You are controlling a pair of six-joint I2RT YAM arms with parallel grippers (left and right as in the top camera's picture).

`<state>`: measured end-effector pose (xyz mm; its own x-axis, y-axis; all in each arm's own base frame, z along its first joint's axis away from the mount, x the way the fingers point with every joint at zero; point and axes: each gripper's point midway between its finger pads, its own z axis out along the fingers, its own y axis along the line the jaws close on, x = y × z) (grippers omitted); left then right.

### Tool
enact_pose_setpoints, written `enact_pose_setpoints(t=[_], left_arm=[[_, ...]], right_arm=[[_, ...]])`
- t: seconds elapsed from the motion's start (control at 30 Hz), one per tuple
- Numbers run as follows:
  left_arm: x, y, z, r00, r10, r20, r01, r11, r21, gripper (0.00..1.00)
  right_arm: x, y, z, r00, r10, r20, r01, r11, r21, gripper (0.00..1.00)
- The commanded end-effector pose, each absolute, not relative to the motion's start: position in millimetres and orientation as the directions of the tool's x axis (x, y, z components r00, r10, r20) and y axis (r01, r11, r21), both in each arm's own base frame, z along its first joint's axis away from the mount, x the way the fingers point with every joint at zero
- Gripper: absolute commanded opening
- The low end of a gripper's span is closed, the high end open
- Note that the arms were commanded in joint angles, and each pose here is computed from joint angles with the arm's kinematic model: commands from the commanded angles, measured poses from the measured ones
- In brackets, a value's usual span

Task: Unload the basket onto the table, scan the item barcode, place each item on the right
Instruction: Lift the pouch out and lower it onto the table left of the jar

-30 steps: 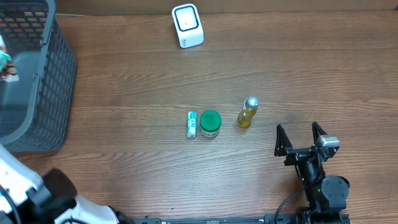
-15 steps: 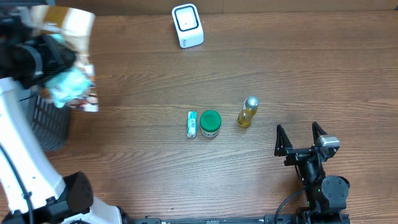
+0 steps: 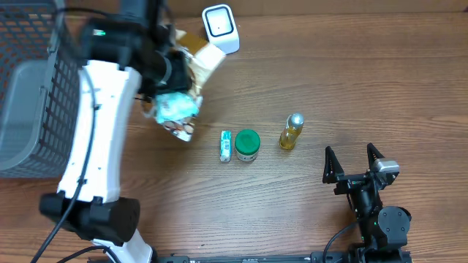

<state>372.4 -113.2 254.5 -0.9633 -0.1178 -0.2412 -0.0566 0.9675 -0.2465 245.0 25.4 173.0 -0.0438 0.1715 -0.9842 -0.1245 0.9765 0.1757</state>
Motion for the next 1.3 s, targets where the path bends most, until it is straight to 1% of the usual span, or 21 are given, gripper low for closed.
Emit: enact_pose_setpoints(t=[0.0,0.13,0.23,0.33,0.37,0.53,0.63,0.77,0.97,1.0,1.03,1.1,1.17,1.2,1.27], left_arm=[[367.9,-125.2,208.9,-0.972,-0.156,-0.173,-0.127,0.977,-0.168,0.05],[363.2,-118.2,172.4,-0.964,-0.219,-0.149,-0.210,0.975,-0.075,0.05],[357.0,-108.2,146.2,-0.937,-0.324,-0.132,-0.324,0.946,-0.018,0.05],[351.4,-106.0,120.4,-0.922,-0.371,-0.112,-0.373,0.928,-0.003,0.05],[348.0,-106.6,103.0,-0.918,-0.384,-0.099,-0.386,0.923,-0.005,0.06],[335.2,-110.3,60.4,-0.922,-0.382,-0.062,-0.382,0.924,-0.021,0.06],[330.6,-108.8,45.1,-0.922,-0.382,-0.061,-0.381,0.924,-0.019,0.07],[331.2,-108.8,35.7,-0.926,-0.370,-0.073,-0.369,0.929,-0.028,0.08],[334.8,-109.9,34.8,-0.927,-0.365,-0.087,-0.363,0.931,-0.038,0.11],[334.9,-109.3,34.8,-0.927,-0.365,-0.089,-0.363,0.931,-0.035,0.13],[334.9,-108.7,34.8,-0.927,-0.365,-0.091,-0.364,0.931,-0.032,0.18],[335.0,-108.7,34.5,-0.927,-0.365,-0.091,-0.363,0.931,-0.032,0.24],[334.8,-108.7,33.8,-0.927,-0.365,-0.089,-0.363,0.931,-0.031,0.26],[334.5,-108.6,33.0,-0.927,-0.365,-0.087,-0.364,0.931,-0.030,0.30],[334.3,-108.6,32.0,-0.927,-0.365,-0.084,-0.364,0.931,-0.028,0.33]], right_arm=[[245.5,25.3,169.4,-0.048,0.174,-0.984,-0.121,0.977,0.178,1.00],[245.5,25.3,169.4,-0.048,0.174,-0.984,-0.121,0.977,0.178,1.00],[245.5,25.3,169.4,-0.048,0.174,-0.984,-0.121,0.977,0.178,1.00],[245.5,25.3,169.4,-0.048,0.174,-0.984,-0.121,0.977,0.178,1.00],[245.5,25.2,169.4,-0.048,0.174,-0.984,-0.120,0.977,0.178,1.00],[245.5,25.3,169.4,-0.048,0.174,-0.984,-0.121,0.977,0.178,1.00],[245.5,25.3,169.4,-0.048,0.174,-0.984,-0.121,0.977,0.178,1.00],[245.5,25.3,169.4,-0.048,0.174,-0.984,-0.121,0.977,0.178,1.00],[245.5,25.3,169.4,-0.048,0.174,-0.984,-0.121,0.977,0.178,1.00],[245.5,25.3,169.4,-0.048,0.174,-0.984,-0.121,0.977,0.178,1.00],[245.5,25.3,169.4,-0.048,0.174,-0.984,-0.121,0.977,0.178,1.00],[245.5,25.3,169.4,-0.048,0.174,-0.984,-0.121,0.977,0.178,1.00],[245.5,25.3,169.5,-0.047,0.174,-0.984,-0.121,0.977,0.178,1.00],[245.5,25.3,169.5,-0.047,0.174,-0.984,-0.121,0.977,0.178,1.00],[245.5,25.3,169.4,-0.048,0.174,-0.984,-0.121,0.977,0.178,1.00]])
